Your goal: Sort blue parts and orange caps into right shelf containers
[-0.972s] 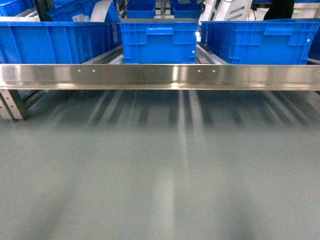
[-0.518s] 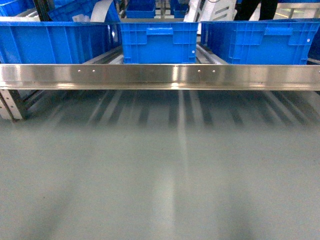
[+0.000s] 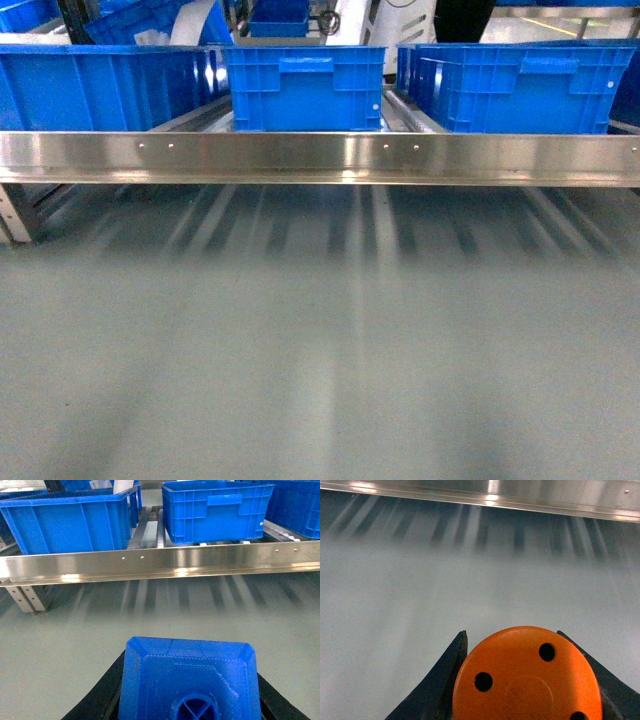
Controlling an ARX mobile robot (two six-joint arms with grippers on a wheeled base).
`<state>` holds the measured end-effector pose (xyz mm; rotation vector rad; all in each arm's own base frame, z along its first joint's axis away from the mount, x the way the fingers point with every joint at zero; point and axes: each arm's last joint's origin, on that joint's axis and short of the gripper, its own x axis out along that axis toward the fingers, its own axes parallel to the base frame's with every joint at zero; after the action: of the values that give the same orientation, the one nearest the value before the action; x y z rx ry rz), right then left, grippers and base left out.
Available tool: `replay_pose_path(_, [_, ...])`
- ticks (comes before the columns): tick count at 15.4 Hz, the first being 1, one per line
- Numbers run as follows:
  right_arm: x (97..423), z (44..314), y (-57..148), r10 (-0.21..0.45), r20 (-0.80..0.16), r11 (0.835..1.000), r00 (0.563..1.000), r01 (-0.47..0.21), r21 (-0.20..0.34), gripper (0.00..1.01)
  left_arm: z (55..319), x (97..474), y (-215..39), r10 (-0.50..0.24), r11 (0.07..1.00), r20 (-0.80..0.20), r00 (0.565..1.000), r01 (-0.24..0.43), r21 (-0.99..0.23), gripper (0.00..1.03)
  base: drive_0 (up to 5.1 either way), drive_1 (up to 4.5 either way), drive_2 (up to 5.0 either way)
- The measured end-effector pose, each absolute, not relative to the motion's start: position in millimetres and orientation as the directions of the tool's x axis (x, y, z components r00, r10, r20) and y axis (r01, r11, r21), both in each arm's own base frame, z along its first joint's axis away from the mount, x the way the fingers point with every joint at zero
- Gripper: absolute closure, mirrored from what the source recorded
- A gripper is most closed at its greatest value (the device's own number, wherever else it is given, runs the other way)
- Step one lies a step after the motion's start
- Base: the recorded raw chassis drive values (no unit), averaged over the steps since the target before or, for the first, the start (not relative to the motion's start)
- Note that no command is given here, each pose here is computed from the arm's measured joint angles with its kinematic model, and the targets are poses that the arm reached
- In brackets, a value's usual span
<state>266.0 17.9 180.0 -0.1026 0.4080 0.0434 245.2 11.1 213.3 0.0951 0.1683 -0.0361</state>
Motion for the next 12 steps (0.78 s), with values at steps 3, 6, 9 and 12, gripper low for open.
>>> replay_pose_path(3, [266.0, 179.6, 17.4, 0.016, -0.4, 0.994, 0.916, -0.058, -0.093, 0.58, 213.4, 245.3, 9.6, -0.038, 0.994, -0.168, 0.985, 0.054, 0.091, 0.59, 1.0, 3.56, -4.2])
replay_pose_path(6, [266.0, 180.6, 17.6, 0.018, -0.394, 0.994, 0.919, -0.058, -0.092, 0.58, 213.5, 245.3, 9.8, -0.036, 0.994, -0.167, 0.985, 0.052, 0.091, 0.59, 0.2, 4.35, -3.9])
replay_pose_path(9, [265.9, 180.3, 17.5, 0.017, -0.397, 0.994, 0.918, -0.058, -0.092, 0.58, 213.5, 245.3, 9.7, -0.037, 0.994, -0.167, 0.985, 0.053, 0.091, 0.59, 0.3, 4.37, -3.8])
replay_pose_path(12, [266.0, 180.2, 17.6, 0.017, -0.396, 0.994, 0.918, -0.058, -0.092, 0.58, 213.5, 245.3, 9.7, -0.037, 0.994, -0.167, 0.985, 0.052, 0.091, 0.59, 0.3, 4.36, -3.9])
